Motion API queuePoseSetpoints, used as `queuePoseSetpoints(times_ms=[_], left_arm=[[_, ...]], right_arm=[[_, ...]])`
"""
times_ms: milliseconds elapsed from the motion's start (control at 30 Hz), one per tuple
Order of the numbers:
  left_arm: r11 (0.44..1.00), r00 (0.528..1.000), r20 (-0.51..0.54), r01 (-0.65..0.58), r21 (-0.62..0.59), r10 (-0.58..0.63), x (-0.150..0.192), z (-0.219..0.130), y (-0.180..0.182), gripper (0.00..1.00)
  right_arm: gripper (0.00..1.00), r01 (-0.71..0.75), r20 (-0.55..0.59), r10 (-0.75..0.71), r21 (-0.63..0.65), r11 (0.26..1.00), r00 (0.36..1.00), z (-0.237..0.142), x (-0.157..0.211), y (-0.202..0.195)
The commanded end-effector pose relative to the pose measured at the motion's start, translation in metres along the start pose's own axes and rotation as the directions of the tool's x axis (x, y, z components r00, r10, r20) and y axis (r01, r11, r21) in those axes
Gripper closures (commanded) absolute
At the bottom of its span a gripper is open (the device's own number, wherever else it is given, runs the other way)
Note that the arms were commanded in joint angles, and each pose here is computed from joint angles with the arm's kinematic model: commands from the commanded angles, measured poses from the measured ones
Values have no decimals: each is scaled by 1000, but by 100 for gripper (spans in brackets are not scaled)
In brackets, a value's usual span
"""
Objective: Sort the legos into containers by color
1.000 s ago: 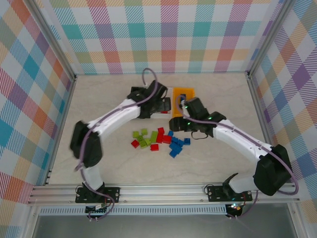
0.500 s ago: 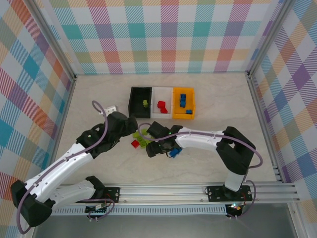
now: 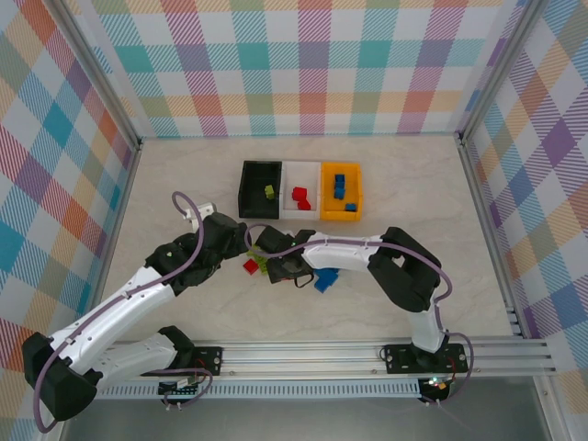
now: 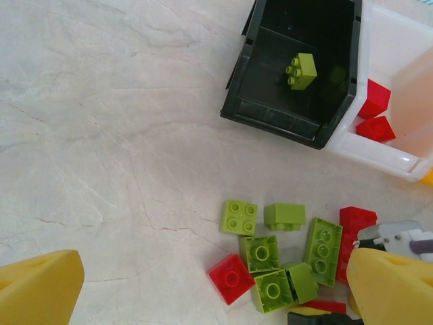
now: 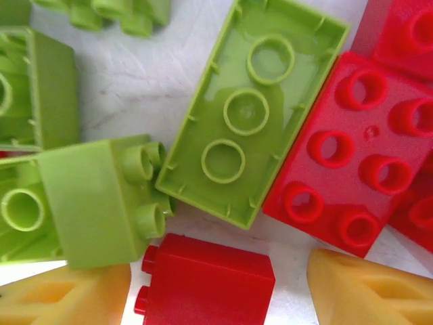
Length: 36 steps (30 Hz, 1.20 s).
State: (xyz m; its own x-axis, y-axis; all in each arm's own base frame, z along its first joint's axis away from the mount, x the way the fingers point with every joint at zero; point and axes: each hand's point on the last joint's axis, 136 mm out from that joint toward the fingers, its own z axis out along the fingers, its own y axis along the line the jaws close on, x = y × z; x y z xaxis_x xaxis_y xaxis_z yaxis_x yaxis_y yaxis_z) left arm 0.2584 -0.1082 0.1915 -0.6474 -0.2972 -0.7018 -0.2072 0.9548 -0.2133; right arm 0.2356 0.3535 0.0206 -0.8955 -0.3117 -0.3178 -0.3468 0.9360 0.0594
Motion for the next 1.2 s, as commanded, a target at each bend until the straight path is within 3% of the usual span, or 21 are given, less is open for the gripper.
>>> queuePoseSetpoints(times_ms=[0,133,333,633,867,1167], left_arm=[[1000,1000,-7,1,-18,-1,4,5,3,0],[1000,1000,-8,0,-23,-1,5,7,3,0],[1000,1000,-18,-4,-26,4,6,9,2,0],[999,1000,10,21,-30,-20,2,0,11,0],[998,998,20,58,-3,-58,5,-6,16,0],[999,997,-54,49,8,-48,25,-5,20,0]], right_arm=[[35,53,-49,-50,61,997,998,6,16,-2],[42,87,-62,-82,82,993,995,6,21,-3],[50,89,-17,-89,17,996,996,-1,13,8],[54,67,161,-60,-37,997,985,-63,-25,0],[53,-9,270,36,-99,995,962,-97,-102,-33],[52,-154,273,163,-56,986,948,-59,-205,-84]])
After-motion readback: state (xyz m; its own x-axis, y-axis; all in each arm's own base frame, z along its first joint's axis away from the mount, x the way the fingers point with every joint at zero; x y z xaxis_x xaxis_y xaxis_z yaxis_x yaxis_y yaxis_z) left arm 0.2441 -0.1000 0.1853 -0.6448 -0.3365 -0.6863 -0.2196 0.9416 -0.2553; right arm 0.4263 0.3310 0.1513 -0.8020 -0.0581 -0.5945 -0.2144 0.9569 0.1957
